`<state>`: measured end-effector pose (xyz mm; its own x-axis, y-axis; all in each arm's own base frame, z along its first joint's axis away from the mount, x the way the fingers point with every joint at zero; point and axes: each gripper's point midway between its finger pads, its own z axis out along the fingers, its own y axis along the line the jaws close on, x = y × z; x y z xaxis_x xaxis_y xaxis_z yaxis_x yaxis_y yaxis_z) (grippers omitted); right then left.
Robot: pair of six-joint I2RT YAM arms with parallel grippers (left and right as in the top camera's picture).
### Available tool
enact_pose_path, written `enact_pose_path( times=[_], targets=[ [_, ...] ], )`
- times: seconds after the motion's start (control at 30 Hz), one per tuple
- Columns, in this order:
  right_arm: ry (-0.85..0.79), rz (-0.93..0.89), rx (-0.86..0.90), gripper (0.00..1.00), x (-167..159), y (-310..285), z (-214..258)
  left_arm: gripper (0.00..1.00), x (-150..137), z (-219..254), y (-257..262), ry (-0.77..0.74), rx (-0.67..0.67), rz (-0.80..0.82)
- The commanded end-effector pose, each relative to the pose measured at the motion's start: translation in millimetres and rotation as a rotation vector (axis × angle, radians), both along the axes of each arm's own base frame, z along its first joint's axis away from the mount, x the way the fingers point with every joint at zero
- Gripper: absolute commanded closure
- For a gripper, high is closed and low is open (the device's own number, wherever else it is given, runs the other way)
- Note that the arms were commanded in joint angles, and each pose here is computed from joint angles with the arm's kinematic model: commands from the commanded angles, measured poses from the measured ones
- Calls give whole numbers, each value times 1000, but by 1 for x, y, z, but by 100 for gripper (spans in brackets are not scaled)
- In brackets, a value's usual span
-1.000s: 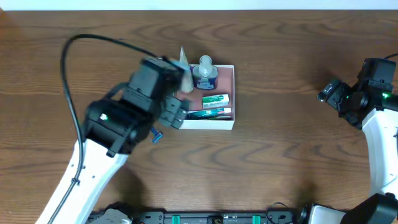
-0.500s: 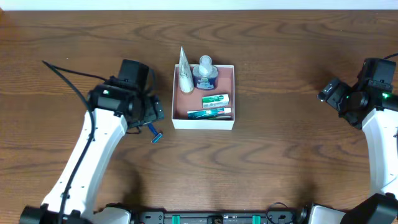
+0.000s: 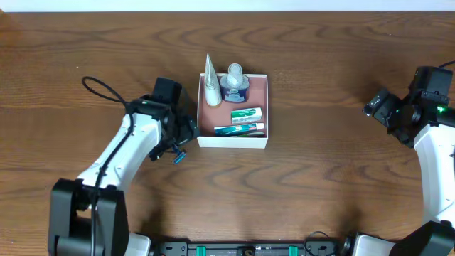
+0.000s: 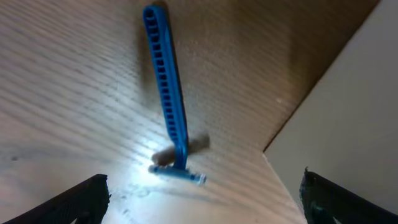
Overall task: Pack container
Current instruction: 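Move the left gripper to the blue razor and grasp its handle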
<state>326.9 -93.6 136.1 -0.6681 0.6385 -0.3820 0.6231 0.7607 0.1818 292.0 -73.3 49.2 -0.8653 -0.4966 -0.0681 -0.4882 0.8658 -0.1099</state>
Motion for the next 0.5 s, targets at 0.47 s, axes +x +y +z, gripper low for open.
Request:
enact_pose_path(
  times=[0.47],
  targets=[
    [-17,-19,-10,1,1,-4,7,0,1,-64,6,142,27,88]
  ],
)
